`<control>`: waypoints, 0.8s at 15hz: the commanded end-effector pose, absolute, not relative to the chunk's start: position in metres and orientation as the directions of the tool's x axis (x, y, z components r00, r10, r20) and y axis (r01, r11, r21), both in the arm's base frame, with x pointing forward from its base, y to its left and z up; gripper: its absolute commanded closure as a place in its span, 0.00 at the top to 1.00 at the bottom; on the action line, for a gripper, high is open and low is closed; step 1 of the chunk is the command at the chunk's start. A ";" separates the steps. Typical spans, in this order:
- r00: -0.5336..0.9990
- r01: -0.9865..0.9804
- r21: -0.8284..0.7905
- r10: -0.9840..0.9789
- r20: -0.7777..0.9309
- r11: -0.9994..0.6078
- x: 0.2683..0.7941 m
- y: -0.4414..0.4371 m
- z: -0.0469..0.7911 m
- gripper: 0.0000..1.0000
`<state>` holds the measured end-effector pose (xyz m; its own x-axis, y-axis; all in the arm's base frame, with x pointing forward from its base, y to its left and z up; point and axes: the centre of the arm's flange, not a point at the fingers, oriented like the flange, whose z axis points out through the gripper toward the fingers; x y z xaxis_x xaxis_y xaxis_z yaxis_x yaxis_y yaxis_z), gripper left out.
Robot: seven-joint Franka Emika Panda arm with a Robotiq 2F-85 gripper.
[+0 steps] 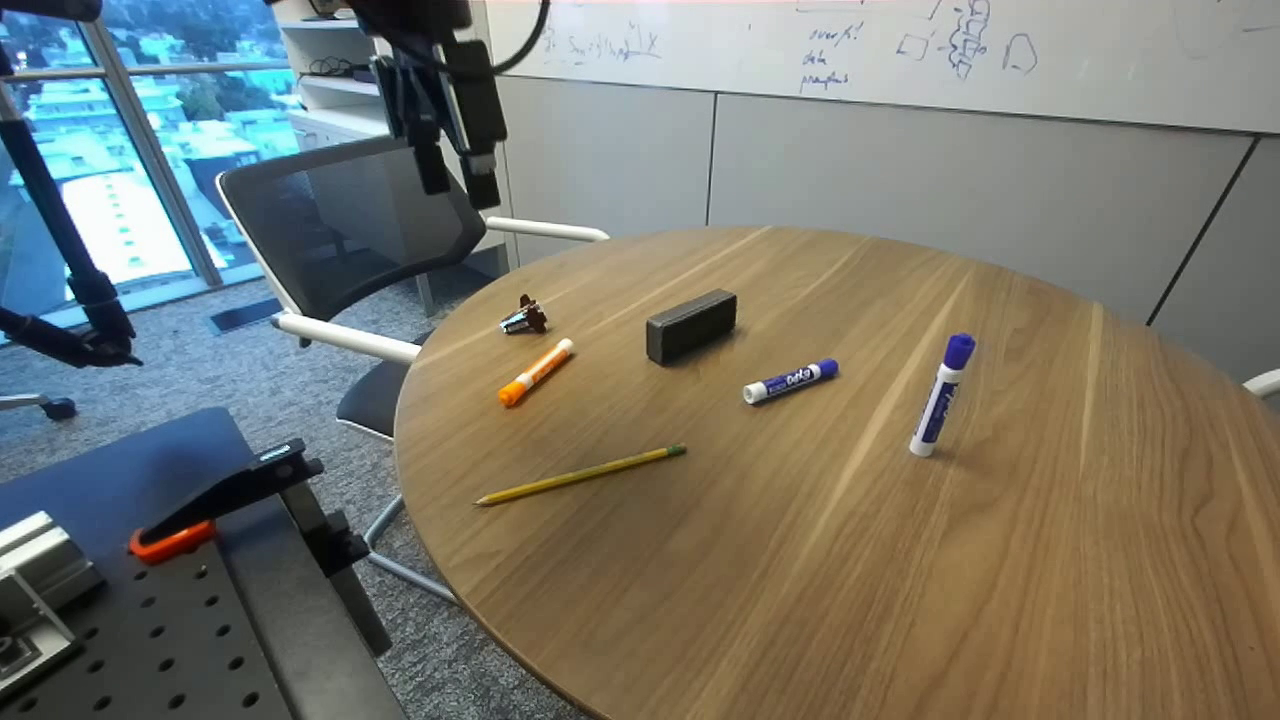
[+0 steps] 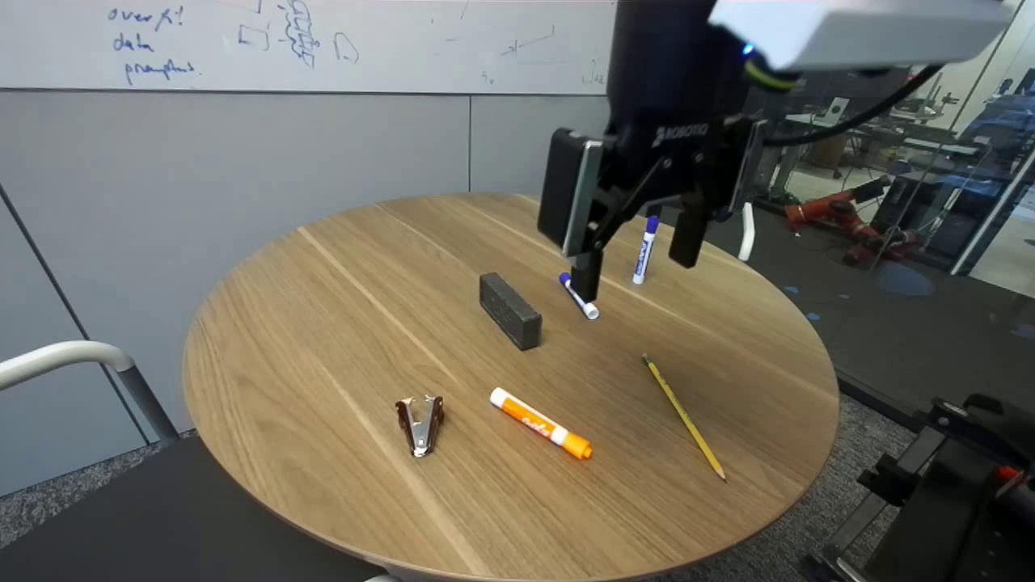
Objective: Pick up the orange marker and put it on the right side of the table
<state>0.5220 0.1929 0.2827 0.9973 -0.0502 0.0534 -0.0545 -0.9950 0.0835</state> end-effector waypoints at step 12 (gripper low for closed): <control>0.991 -0.134 0.051 -0.135 -0.019 -0.990 0.600 0.225 0.119 1.00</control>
<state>0.5787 0.2170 0.1364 0.9919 -0.1247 -0.0258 -0.1233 -0.9912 0.0488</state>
